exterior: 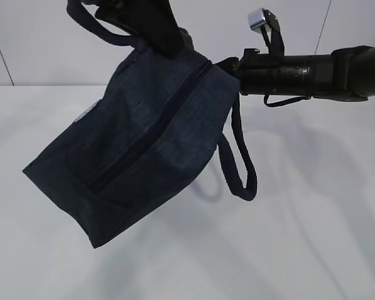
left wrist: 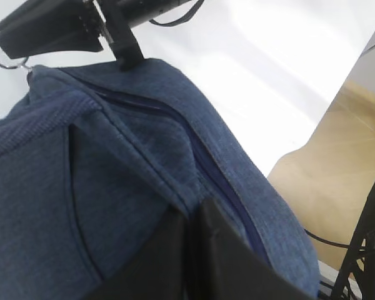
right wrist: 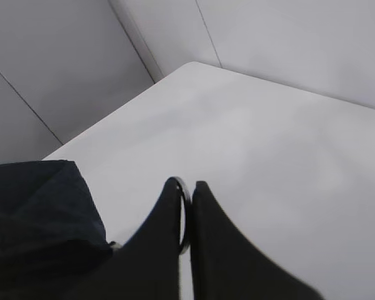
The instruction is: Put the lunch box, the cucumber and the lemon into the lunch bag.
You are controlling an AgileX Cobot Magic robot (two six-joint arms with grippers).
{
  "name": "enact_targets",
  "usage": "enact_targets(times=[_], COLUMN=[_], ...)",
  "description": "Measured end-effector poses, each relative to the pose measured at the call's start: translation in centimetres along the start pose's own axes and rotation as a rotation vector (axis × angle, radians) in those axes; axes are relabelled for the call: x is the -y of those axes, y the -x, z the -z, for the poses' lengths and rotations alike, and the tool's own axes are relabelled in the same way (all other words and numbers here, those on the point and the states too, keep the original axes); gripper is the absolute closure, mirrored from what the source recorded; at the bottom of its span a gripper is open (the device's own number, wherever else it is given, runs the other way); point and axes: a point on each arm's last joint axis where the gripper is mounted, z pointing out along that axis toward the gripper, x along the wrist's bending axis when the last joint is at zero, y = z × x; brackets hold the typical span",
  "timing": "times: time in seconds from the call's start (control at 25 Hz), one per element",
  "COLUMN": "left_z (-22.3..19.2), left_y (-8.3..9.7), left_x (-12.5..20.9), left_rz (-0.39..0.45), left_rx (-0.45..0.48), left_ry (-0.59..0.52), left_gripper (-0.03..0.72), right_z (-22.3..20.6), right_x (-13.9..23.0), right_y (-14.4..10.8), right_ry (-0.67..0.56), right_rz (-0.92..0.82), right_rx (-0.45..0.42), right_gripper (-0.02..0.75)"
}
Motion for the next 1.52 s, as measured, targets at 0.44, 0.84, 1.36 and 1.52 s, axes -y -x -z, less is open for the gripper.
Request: enact_targets(times=[0.44,0.84,1.36,1.52], left_z=[0.9,3.9,1.7,1.9], left_y=[0.3,3.6,1.6,0.9], left_x=[0.3,0.1,-0.2,-0.1], left_rz=[-0.011,-0.017,0.001,0.011], left_rx=[-0.009,0.159,0.094,0.074], left_ry=[0.002,0.069,0.014,0.015], left_gripper=[0.694,0.708,0.708,0.708], right_z=[-0.5,0.3,-0.4,-0.6], right_x=[1.3,3.7,0.2,-1.6], right_y=[0.4,4.8,4.1,3.7], right_ry=[-0.014,-0.105,-0.019,0.006], right_rz=[-0.033,-0.052,-0.01,-0.013], right_rx=[-0.025,0.249,0.143,0.104], right_gripper=[0.736,0.738,0.738,0.738])
